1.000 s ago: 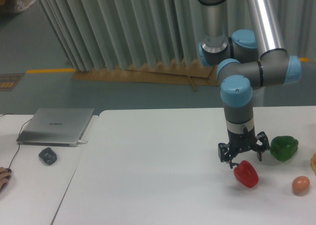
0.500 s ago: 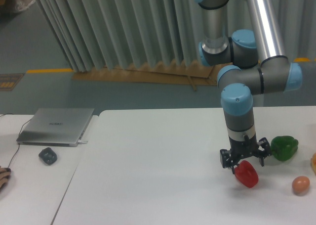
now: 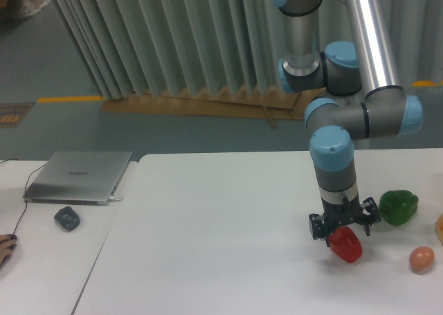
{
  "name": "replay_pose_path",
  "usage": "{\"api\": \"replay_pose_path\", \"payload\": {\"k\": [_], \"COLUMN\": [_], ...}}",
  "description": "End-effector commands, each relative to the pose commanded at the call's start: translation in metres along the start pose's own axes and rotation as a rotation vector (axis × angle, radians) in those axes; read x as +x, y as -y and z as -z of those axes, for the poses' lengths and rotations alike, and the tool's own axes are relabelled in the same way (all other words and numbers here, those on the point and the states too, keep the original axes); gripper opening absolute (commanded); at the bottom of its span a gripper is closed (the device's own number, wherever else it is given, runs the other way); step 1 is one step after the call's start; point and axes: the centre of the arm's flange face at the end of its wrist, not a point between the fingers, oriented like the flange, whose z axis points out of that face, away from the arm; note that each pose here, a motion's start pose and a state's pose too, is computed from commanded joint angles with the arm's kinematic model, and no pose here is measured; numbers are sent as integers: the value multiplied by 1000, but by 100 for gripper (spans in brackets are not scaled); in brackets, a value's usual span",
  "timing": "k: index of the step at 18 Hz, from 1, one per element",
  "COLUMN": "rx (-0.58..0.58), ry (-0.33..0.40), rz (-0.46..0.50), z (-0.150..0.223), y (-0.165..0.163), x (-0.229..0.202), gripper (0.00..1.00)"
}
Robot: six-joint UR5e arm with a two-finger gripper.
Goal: Place the red peppers in a basket
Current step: 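Lower around the red pepper and close the gripper on it, then lift the red pepper and carry it away from the table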
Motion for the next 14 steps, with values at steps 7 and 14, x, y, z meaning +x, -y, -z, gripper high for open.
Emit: {"api": "replay_pose_path", "payload": {"k": [7,14], "rx": [18,62], "ry": [-12,-25], "rz": [-29,-75], "z": [15,54], "y": [-3,4], "x": [0,-36], "gripper": [44,39]}}
